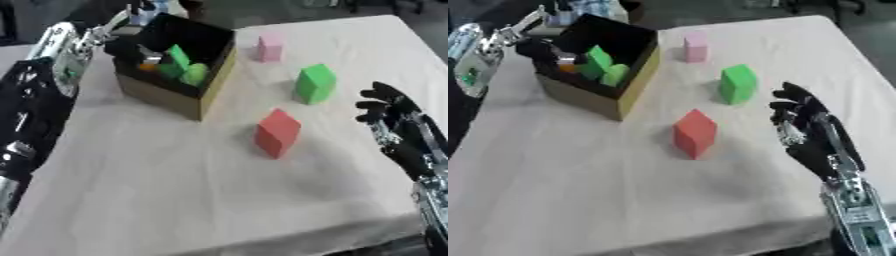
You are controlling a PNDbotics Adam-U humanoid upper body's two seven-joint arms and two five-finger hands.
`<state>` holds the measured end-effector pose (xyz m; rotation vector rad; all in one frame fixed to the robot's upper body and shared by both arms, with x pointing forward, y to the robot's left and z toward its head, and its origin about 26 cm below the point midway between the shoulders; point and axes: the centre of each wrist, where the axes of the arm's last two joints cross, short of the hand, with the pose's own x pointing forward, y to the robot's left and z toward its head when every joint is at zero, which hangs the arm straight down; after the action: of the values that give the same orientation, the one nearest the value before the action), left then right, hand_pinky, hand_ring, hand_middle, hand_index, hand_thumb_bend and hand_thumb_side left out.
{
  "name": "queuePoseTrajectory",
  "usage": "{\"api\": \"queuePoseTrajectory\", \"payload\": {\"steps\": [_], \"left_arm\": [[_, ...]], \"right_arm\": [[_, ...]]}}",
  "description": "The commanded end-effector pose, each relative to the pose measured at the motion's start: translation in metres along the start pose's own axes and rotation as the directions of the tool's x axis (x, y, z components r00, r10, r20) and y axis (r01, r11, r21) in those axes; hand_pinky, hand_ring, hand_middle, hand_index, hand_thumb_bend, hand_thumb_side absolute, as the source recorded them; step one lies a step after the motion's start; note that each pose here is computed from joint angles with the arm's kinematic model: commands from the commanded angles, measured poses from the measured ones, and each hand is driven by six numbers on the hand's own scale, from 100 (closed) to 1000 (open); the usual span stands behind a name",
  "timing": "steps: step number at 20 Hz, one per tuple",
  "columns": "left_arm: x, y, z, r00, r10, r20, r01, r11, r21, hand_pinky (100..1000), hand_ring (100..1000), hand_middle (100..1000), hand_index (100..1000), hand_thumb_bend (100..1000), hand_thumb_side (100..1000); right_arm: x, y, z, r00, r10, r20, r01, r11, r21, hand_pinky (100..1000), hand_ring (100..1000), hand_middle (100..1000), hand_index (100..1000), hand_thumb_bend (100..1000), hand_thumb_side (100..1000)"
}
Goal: Pick up objects on the table and place them in the box.
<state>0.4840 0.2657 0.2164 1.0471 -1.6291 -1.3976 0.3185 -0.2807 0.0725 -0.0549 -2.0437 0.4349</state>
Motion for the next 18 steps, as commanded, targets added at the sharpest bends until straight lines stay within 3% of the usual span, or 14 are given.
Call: {"api": "queuePoseTrajectory", "payload": {"steps": [1, 2, 4, 11, 14, 18], "left_arm": [[-0.019, 0.032, 0.016, 1.0, -0.004, -0.025, 0.007, 0.994, 0.112, 878, 795, 798, 884, 863, 724], [-0.022, 0.036, 0.021, 1.0, 0.004, -0.026, -0.001, 0.99, 0.143, 871, 783, 782, 877, 839, 723], [-0.029, 0.039, 0.033, 0.999, 0.031, -0.022, -0.026, 0.978, 0.209, 844, 724, 695, 833, 671, 667], [-0.042, 0.027, 0.077, 0.994, 0.105, -0.015, -0.092, 0.928, 0.36, 821, 668, 621, 793, 566, 612], [-0.039, 0.017, 0.093, 0.989, 0.145, -0.012, -0.129, 0.912, 0.389, 820, 661, 613, 787, 536, 613], [-0.031, 0.003, 0.114, 0.977, 0.213, -0.006, -0.193, 0.899, 0.393, 822, 659, 609, 785, 508, 621]], "right_arm": [[0.008, -0.012, -0.007, 0.998, 0.047, 0.031, -0.046, 0.999, -0.005, 703, 792, 807, 920, 100, 442], [0.009, -0.016, -0.009, 0.997, 0.06, 0.038, -0.06, 0.998, -0.007, 703, 792, 807, 921, 100, 440], [0.015, -0.027, -0.017, 0.992, 0.106, 0.062, -0.106, 0.994, -0.007, 706, 793, 808, 923, 100, 420], [0.039, -0.067, -0.055, 0.932, 0.326, 0.159, -0.341, 0.937, 0.077, 718, 799, 821, 944, 100, 392], [0.045, -0.076, -0.072, 0.885, 0.417, 0.207, -0.453, 0.874, 0.175, 728, 809, 842, 967, 100, 414], [0.05, -0.088, -0.09, 0.805, 0.523, 0.279, -0.591, 0.742, 0.316, 755, 848, 893, 995, 247, 431]]}}
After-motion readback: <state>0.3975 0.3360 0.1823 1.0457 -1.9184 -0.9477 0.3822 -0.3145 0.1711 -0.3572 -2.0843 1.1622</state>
